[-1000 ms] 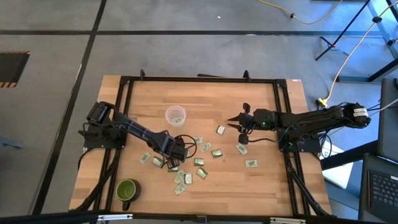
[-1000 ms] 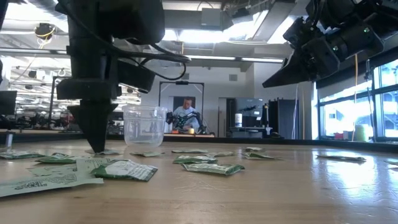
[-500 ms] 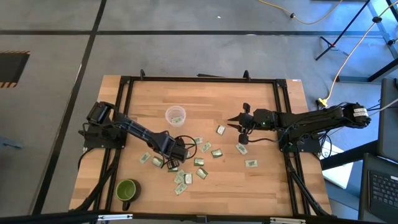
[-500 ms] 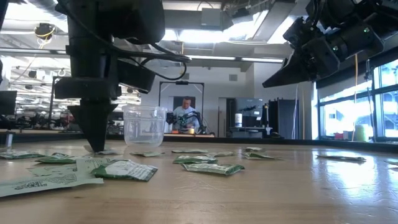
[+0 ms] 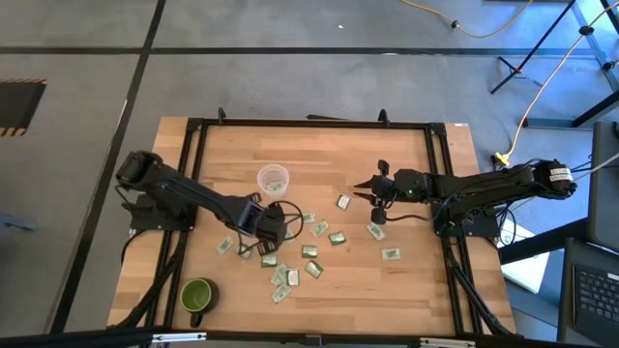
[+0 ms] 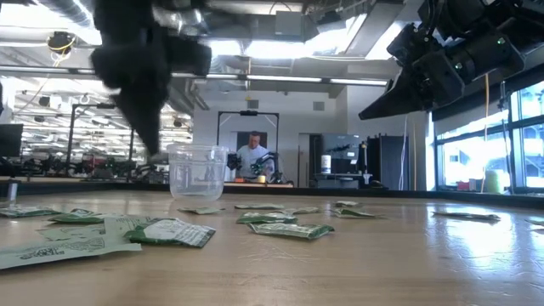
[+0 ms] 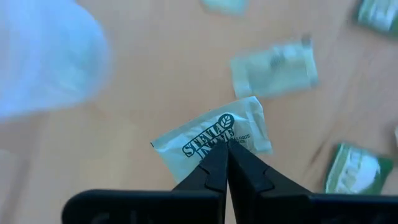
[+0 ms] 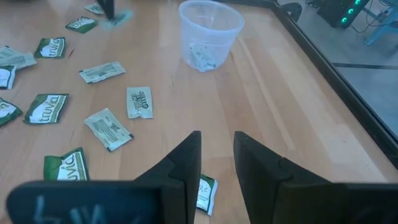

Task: Pick and place Stevia / Truvia into bins
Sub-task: Put the light green stevia packet into the transparent container

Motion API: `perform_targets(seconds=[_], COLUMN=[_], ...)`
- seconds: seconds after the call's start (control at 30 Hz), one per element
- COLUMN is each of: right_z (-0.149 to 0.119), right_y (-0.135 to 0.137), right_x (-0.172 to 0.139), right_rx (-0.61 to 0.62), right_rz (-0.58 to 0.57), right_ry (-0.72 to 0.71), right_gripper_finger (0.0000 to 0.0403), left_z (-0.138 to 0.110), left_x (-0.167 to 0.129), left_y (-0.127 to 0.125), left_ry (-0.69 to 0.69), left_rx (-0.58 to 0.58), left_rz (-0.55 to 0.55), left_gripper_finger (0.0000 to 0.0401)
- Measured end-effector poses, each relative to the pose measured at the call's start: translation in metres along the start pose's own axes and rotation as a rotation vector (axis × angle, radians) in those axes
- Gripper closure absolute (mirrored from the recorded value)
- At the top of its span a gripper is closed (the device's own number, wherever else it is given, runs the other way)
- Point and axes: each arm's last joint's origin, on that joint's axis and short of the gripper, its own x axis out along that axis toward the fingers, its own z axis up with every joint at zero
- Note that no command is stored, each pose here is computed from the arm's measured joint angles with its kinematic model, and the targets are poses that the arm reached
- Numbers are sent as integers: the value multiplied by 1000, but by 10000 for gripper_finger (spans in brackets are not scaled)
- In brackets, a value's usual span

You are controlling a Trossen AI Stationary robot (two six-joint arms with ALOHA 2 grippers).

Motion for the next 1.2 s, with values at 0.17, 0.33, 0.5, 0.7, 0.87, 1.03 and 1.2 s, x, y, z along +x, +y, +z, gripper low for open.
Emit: perform_targets(seconds=[0.17, 0.33, 0.5, 0.7, 0.87, 1.03, 1.2], right_z=[0, 1, 1, 1, 1, 1, 1], right_y=[0, 0, 0, 0, 0, 0, 0], right_x=[0, 0, 0, 0, 0, 0, 0], right_rx=[-1, 0, -2, -2, -2, -2, -2], right_rz=[0, -1, -1, -1, -1, -1, -1], right_ry=[-1, -7, -8, -10, -10, -10, -10], right_gripper_finger=[304, 304, 304, 304, 304, 304, 304], left_z=[9, 24, 39, 50, 54, 54, 53], left_x=[-26, -26, -10, 10, 19, 22, 22], left_y=[21, 52, 82, 101, 110, 111, 110], left_ry=[-212, -244, -162, -75, -51, -29, -12], left_rx=[1, -97, -150, -159, -188, -198, -196], left_rz=[151, 220, 220, 127, 143, 99, 54], left_gripper_finger=[396, 399, 397, 399, 396, 394, 391])
